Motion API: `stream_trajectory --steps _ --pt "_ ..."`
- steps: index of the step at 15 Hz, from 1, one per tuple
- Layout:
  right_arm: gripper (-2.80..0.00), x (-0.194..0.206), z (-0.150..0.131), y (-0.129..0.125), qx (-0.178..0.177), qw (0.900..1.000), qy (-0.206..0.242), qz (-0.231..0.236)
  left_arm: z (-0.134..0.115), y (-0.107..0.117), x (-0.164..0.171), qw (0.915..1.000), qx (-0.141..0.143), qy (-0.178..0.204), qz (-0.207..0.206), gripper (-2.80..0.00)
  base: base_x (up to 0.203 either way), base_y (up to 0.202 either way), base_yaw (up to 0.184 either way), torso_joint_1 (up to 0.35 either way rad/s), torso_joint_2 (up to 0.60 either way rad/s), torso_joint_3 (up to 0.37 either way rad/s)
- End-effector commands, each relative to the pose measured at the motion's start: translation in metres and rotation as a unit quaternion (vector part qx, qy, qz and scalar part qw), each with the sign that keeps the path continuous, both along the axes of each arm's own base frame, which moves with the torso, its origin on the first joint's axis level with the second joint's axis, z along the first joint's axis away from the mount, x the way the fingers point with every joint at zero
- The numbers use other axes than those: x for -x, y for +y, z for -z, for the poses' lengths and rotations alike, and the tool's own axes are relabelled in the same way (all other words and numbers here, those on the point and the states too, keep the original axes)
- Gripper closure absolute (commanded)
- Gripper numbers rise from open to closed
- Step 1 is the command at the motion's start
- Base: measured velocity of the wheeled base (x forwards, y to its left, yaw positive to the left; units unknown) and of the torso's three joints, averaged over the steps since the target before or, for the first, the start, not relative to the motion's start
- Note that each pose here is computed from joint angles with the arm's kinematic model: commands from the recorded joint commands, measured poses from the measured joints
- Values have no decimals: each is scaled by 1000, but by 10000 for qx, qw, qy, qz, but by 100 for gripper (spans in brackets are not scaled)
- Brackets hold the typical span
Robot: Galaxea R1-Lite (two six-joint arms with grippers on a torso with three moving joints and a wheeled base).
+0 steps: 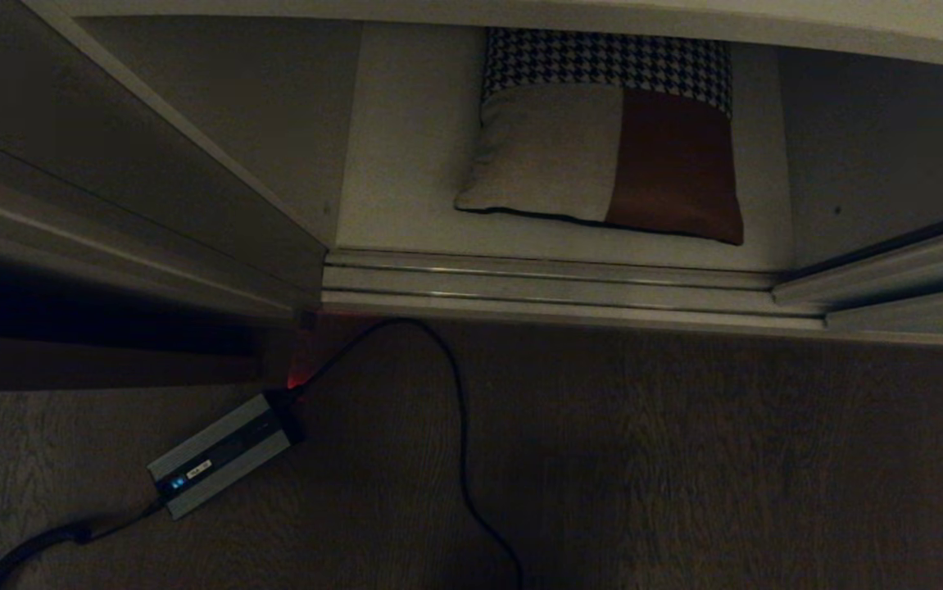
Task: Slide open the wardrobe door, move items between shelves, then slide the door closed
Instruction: Close the door
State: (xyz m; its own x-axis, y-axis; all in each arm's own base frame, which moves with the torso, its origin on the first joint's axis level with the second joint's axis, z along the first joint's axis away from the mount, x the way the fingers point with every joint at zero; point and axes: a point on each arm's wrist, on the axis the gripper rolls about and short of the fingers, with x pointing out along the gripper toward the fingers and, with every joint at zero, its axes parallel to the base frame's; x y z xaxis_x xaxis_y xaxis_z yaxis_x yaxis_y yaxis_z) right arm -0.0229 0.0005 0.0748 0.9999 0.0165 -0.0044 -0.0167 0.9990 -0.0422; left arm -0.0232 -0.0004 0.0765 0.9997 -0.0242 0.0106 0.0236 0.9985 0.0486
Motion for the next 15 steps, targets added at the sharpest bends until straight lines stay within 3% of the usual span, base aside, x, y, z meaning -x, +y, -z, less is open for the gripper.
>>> stream_trajectory --steps 1,15 --pt "0 0 1 0 -27 10000 24 6 0 0 0 10000 4 7 2 0 0 0 0 0 0 0" --pt "0 0 1 0 -110 9999 26 -1 0 0 0 10000 -7 -1 2 0 0 0 0 0 0 0"
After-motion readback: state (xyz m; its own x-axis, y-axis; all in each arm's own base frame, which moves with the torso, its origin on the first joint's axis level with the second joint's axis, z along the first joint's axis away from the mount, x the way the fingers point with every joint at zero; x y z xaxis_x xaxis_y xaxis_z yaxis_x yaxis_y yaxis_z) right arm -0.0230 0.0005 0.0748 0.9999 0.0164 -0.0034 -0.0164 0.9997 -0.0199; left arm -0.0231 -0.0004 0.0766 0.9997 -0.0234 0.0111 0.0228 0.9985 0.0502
